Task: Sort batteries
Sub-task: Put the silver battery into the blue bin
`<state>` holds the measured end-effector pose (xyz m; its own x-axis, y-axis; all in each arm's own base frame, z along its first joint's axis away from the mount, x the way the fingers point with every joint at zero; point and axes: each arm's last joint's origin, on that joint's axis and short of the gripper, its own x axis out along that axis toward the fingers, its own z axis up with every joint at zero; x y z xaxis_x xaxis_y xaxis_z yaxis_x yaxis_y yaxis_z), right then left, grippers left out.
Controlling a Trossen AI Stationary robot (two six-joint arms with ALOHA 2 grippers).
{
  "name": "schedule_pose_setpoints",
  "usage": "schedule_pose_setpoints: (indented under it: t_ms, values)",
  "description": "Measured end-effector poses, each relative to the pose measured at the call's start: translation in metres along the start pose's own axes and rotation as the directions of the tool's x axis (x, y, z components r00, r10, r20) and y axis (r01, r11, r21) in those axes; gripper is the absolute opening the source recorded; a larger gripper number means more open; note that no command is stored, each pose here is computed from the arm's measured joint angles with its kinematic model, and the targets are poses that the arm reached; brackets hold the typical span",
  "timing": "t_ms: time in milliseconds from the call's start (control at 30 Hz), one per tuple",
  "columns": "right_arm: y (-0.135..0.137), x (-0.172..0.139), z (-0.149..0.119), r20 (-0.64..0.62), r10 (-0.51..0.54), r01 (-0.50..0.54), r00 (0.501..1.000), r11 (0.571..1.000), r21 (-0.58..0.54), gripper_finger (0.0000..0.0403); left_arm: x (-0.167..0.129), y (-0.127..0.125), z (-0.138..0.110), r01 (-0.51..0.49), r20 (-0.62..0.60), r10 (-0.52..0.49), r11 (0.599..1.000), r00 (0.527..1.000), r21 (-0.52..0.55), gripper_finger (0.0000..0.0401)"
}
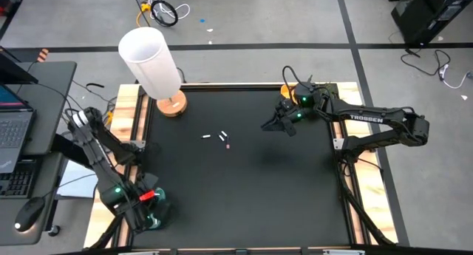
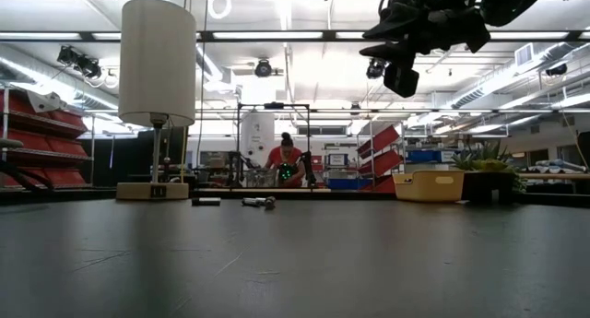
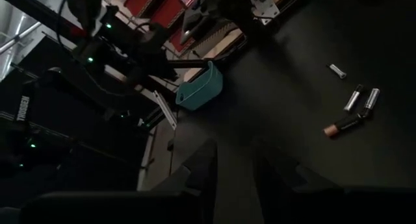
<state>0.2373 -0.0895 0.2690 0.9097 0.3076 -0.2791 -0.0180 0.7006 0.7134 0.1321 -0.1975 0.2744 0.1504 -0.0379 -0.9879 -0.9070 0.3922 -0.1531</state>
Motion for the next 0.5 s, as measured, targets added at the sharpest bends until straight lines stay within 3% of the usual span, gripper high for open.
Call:
schedule_pose_setpoints:
  t_ms: [333,500]
  values:
    - [0.0,0.0,0.0,0.0,0.001,-0.001,1.0,1.0,0.031,0.0084,0.042,0.022,0.005,-0.161,0.0,0.161,0.987,0.987,-0.008,0.0034]
    - [0.0,0.0,0.0,-0.001,0.001,-0.001,1.0,0.998,0.057,0.0084,0.073,0.029,0.005,-0.126,-0.025,0.126,0.992,0.992,-0.01,0.0035]
